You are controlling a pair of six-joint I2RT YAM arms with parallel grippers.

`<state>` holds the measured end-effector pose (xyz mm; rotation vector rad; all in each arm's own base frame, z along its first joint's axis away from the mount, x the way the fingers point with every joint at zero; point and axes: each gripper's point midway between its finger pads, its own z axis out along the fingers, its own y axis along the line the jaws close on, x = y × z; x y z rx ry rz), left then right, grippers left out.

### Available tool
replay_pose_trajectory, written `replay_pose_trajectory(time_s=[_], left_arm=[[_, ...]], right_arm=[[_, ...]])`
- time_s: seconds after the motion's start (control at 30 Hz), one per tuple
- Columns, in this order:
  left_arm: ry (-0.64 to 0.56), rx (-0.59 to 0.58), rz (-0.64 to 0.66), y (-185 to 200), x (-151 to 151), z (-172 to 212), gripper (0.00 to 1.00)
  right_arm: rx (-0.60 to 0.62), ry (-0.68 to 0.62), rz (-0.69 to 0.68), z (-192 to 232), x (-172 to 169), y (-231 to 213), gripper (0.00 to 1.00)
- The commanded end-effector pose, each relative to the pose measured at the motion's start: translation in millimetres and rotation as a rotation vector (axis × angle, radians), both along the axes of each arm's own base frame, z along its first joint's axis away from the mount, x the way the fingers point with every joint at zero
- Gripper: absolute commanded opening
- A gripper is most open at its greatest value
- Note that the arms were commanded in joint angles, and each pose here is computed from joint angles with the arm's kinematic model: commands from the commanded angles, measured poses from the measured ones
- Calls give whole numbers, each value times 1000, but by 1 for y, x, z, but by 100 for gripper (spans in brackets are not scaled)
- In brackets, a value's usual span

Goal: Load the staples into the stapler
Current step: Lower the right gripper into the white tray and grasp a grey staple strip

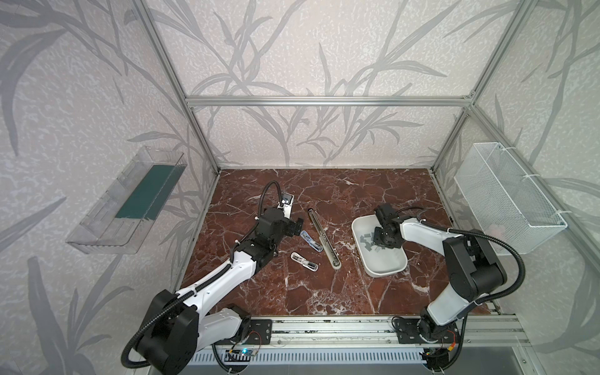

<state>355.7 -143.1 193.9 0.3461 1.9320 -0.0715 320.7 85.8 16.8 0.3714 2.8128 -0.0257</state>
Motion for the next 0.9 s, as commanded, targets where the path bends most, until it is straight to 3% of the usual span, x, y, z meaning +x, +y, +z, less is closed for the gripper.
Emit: replay_pose_trajectory(time_s=[0.0, 0.23, 0.43, 0.87], left_arm=[[-13, -20, 7, 1, 3, 5, 96], [-12, -21, 6, 0, 3, 6, 96], [-18, -36, -2, 0, -1, 9, 96], [10, -42, -10, -2, -2, 5, 96]], right_arm=[[-32, 44, -3, -3, -10, -8, 18], [-4, 48, 12, -2, -12, -3, 27], [14, 51, 13, -4, -20, -2, 28], [1, 21, 19, 3, -15, -4, 12]])
